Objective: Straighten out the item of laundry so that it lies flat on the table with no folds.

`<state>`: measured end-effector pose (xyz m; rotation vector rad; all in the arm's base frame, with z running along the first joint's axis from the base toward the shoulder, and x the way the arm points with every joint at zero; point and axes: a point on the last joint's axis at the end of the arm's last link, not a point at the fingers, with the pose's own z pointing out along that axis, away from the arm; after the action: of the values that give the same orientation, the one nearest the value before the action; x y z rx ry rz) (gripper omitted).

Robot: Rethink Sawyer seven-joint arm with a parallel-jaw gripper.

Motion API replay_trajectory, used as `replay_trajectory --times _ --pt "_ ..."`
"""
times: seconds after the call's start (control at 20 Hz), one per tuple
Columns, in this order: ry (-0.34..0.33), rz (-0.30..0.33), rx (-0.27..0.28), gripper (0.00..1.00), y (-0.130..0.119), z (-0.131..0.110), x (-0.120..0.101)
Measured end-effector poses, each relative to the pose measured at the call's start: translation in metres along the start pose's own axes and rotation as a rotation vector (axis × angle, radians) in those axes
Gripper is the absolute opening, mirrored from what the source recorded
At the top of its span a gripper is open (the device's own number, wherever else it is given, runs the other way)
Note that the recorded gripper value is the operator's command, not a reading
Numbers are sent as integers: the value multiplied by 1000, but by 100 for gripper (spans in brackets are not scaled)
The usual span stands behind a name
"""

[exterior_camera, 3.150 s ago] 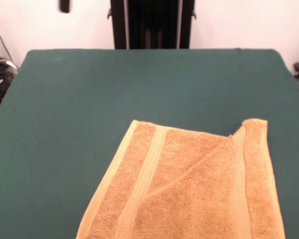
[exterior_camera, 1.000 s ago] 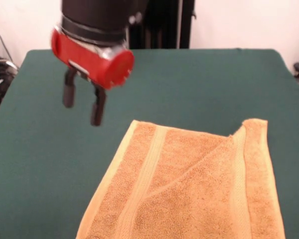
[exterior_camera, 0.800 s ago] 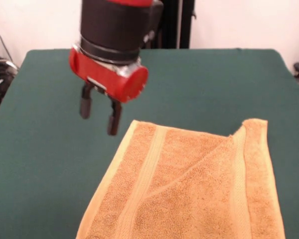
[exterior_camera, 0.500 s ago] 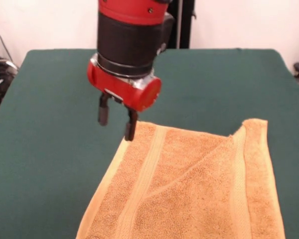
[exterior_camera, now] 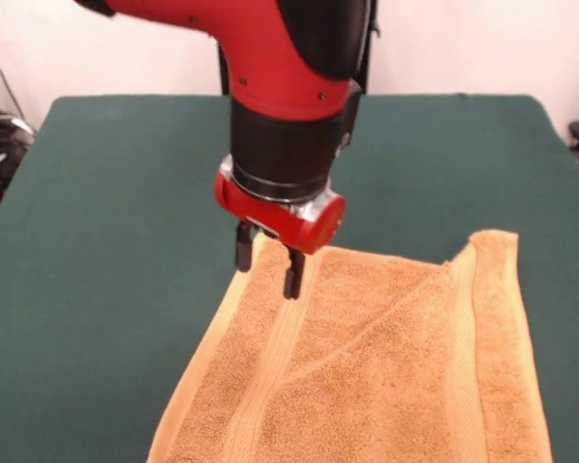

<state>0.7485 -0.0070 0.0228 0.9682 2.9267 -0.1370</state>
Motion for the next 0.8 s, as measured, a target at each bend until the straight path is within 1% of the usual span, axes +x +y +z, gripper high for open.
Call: replay_trajectory --times 0.35,0.5,0.55,0.8 --pt "32 -5 4 100 4 19 13" --pt "39 -7 6 100 6 23 18" --pt "45 -12 6 0 10 26 23" --pt "49 -22 9 0 16 28 29"
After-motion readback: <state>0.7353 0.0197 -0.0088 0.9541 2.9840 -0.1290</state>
